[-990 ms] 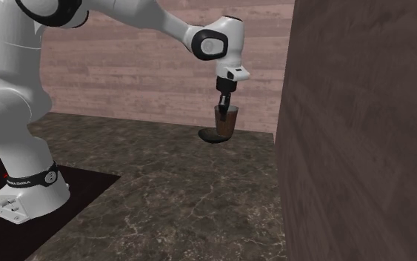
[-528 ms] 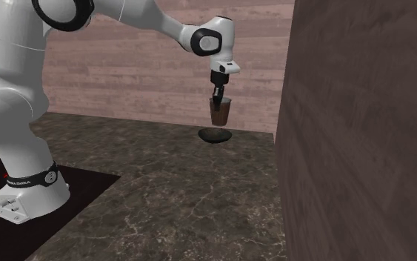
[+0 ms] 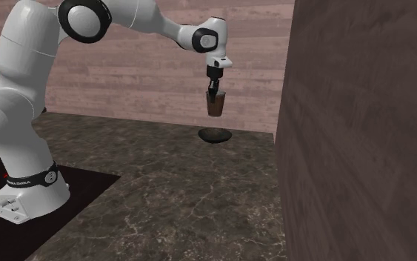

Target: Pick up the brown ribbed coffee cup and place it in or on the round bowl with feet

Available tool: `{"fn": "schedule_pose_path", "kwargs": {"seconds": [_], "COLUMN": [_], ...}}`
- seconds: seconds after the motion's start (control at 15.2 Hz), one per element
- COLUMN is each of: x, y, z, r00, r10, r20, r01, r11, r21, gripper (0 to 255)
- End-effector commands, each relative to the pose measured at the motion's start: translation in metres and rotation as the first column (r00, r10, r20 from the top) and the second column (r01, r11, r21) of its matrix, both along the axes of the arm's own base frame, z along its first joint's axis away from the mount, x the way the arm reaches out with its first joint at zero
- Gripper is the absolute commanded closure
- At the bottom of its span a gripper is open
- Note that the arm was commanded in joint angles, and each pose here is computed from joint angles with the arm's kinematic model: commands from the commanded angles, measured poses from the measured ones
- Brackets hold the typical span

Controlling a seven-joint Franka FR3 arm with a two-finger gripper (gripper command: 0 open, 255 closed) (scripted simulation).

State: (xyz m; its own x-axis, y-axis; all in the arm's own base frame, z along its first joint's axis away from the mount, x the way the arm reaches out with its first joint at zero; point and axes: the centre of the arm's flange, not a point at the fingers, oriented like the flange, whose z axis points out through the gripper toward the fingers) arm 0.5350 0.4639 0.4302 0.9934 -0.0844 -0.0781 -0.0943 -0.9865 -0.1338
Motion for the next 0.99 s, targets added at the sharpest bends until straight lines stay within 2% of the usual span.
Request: {"fn": "schedule_pose_path", "kwargs": {"seconds": [0.0, 0.92], "x": [-0.006, -0.006], "y": [0.013, 0.013], "z": [-0.006, -0.080], "r00": [1.000, 1.000], "r10": [-0.002, -0.002], "r20": [0.000, 0.000], "r01": [0.002, 0.002], "r11": [1.000, 1.000], "r21": [0.000, 0.000], "gripper": [255, 255]}}
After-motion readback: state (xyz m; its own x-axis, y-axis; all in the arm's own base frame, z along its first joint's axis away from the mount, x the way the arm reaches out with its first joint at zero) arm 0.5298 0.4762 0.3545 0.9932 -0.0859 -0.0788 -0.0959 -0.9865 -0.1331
